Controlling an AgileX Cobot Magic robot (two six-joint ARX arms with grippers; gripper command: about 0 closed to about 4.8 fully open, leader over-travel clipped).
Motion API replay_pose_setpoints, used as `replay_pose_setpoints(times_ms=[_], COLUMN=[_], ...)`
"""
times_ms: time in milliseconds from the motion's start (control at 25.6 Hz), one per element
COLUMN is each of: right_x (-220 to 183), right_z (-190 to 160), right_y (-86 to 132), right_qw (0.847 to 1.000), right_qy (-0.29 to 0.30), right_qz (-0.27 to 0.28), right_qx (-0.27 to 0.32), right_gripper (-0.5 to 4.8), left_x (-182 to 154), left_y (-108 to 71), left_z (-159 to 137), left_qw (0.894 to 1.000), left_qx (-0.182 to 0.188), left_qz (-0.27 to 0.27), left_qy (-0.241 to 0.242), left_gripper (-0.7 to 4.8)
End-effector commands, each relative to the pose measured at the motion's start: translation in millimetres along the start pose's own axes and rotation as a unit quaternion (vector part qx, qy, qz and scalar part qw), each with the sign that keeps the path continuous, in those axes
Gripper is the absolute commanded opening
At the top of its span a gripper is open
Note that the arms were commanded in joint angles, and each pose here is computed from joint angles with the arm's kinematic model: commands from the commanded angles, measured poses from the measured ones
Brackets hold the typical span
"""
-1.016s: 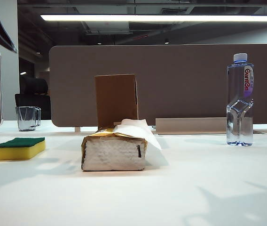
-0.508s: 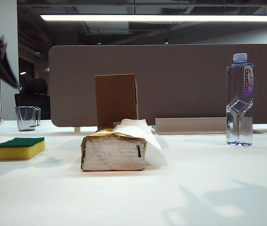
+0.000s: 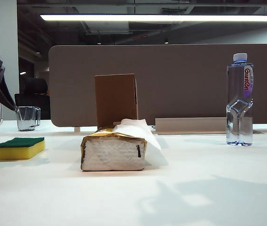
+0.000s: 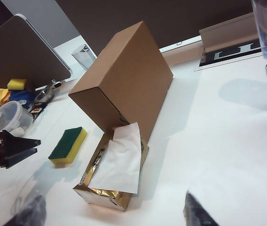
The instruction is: Move the sponge from left to right to wipe the table, avoiding obstacles on the table, and finally reaching the bottle of mineral water.
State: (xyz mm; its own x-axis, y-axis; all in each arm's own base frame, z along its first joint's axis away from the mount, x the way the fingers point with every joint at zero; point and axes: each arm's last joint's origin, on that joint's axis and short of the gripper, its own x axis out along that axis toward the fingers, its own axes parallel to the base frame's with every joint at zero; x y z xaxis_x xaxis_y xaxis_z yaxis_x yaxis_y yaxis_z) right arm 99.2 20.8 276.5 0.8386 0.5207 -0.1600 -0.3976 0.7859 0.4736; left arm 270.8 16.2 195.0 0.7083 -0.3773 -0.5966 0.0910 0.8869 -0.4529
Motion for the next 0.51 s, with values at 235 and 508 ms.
replay_pose_setpoints(times_ms=[235, 508], right_x=[1.9, 3.4], right_z=[3.7, 3.5], right_y=[1.4, 0.7], right_qw=[1.000, 1.000], right_qy=[-0.004, 0.000], right_qz=[0.016, 0.016], right_qx=[-0.008, -0.004], right_gripper=[3.79, 3.78], left_x=[11.9, 32.0], left_y=[4.2, 10.7], left_z=[9.3, 25.1], left_qw=[1.000, 1.000], left_qx=[0.009, 0.010], left_qz=[-0.002, 0.002], left_qy=[-0.013, 0.012], left_gripper=[4.79, 4.79])
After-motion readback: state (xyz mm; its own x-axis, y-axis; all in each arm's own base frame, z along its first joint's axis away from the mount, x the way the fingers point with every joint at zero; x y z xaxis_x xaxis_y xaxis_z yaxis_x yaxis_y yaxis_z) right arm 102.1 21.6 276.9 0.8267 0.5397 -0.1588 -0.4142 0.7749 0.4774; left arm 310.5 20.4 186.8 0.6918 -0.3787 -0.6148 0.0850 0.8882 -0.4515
